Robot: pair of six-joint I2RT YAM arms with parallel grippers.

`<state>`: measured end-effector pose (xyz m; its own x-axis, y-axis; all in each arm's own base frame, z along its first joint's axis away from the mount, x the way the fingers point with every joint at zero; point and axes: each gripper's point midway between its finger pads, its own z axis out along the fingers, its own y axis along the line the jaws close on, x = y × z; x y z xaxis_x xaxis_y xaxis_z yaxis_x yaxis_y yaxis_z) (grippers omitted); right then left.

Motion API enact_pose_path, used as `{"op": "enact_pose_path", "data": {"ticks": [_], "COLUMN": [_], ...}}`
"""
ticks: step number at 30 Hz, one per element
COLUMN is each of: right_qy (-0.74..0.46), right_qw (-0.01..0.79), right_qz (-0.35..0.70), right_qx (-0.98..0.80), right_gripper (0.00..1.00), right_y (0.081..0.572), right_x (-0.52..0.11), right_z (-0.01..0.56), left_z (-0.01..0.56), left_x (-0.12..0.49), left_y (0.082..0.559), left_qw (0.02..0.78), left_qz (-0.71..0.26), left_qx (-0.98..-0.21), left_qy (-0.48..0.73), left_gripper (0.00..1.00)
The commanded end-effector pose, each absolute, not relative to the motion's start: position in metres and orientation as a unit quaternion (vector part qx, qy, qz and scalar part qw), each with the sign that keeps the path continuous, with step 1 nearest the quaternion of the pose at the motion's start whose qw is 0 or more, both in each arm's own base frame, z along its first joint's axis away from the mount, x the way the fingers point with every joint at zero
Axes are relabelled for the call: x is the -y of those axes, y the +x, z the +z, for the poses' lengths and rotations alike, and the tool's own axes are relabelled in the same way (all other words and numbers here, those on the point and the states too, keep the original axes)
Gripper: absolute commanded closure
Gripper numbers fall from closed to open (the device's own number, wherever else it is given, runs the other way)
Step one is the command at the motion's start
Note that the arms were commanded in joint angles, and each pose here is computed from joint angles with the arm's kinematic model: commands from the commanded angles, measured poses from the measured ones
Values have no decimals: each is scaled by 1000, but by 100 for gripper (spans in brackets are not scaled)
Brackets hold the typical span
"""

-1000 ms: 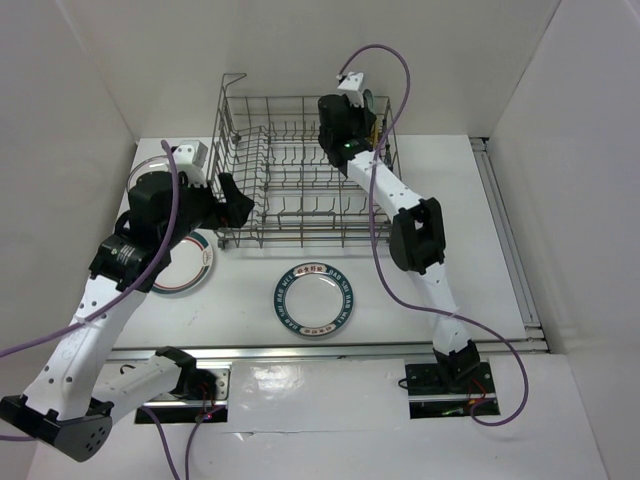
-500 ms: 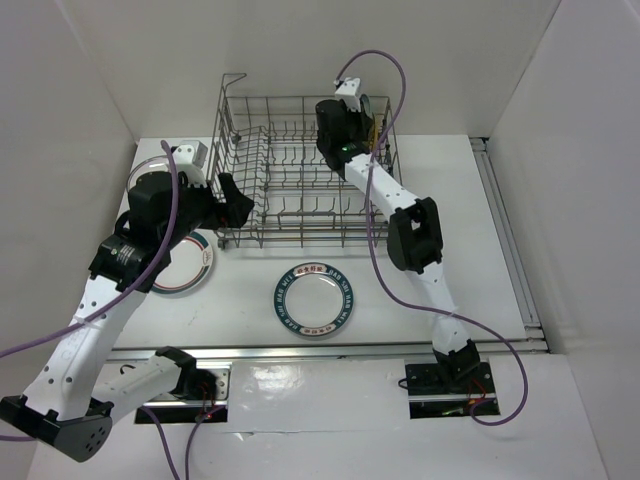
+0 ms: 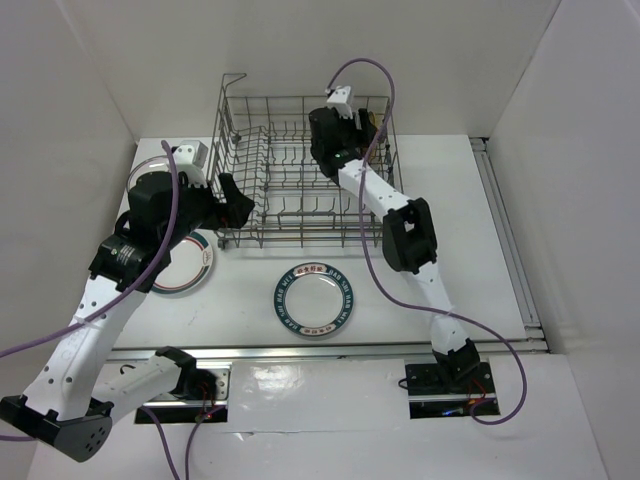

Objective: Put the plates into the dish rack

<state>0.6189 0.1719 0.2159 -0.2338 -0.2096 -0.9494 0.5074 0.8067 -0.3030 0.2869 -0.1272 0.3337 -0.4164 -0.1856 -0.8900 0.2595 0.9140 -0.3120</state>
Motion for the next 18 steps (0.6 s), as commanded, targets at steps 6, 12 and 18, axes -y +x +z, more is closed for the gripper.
{"op": "enact_pose_path", "data": {"ticks": [6, 12, 18], "right_qy": [134, 134, 92], "right_qw": [650, 675, 679], "right_qz": [-280, -222, -169], "right_qx": [-694, -691, -708], "right_gripper": [0, 0, 0], "right_y": [595, 545, 435], "right_x": [-180, -168, -158], "right_z": [283, 373, 427], "left_z": [346, 351, 326], "left_x": [128, 132, 147], "left_y": [285, 283, 270], "left_qw": [556, 555, 513], "left_qz": [-217, -229, -276], "left_qx": [-802, -799, -812], "left_qy": [25, 29, 29], "left_gripper": [0, 0, 0]}}
